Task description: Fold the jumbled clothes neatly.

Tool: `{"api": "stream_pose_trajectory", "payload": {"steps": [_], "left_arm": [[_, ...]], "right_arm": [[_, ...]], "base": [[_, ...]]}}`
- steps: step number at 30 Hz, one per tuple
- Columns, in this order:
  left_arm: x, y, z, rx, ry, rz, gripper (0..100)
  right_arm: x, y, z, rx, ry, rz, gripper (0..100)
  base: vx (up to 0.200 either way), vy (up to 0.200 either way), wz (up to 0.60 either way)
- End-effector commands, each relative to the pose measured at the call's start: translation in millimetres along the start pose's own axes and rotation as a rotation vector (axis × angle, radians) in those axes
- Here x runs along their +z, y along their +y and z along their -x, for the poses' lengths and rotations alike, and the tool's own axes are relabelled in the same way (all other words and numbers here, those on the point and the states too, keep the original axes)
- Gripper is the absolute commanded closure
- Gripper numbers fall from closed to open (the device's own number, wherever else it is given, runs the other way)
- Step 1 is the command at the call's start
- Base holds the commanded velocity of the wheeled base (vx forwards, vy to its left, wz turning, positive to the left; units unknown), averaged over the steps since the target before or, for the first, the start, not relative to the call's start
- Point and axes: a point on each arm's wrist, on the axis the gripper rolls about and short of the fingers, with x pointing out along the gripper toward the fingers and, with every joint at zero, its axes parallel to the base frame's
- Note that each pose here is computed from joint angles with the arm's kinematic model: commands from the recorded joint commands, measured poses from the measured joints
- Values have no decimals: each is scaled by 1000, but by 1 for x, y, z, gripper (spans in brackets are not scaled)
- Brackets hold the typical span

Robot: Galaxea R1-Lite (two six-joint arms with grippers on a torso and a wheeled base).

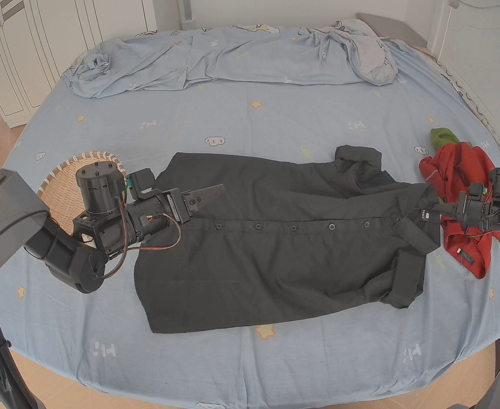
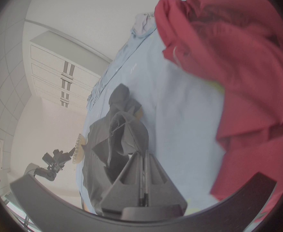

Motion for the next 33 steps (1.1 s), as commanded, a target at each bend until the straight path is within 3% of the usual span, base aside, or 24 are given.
{"api": "stream_pose_trajectory", "payload": {"steps": [1,6,20,21,27,33], "left_arm": [[0,1,0,4,-1,1,0],[1,2,1,6,-4,1,0],[-3,3,1,10,8,7,0],[-4,3,2,11,10,8,0],[-10,1,12,24,37,24,0],[-33,4,46,93,119,79,0]], "right_arm": [[30,-13,19,-42,-68,5,100],[42,-23,34,-74,-97,-13,100],[34,-27,27,-73,-65,-39,100],[34,-27,27,-74,-60,-45,0],[33,-17,40,-84,-54,-67,0],[16,20,80,-112,-53,-87,0]], "base": [[0,0,0],[0,0,0],[0,0,0],[0,0,0],[0,0,0],[0,0,0]]}}
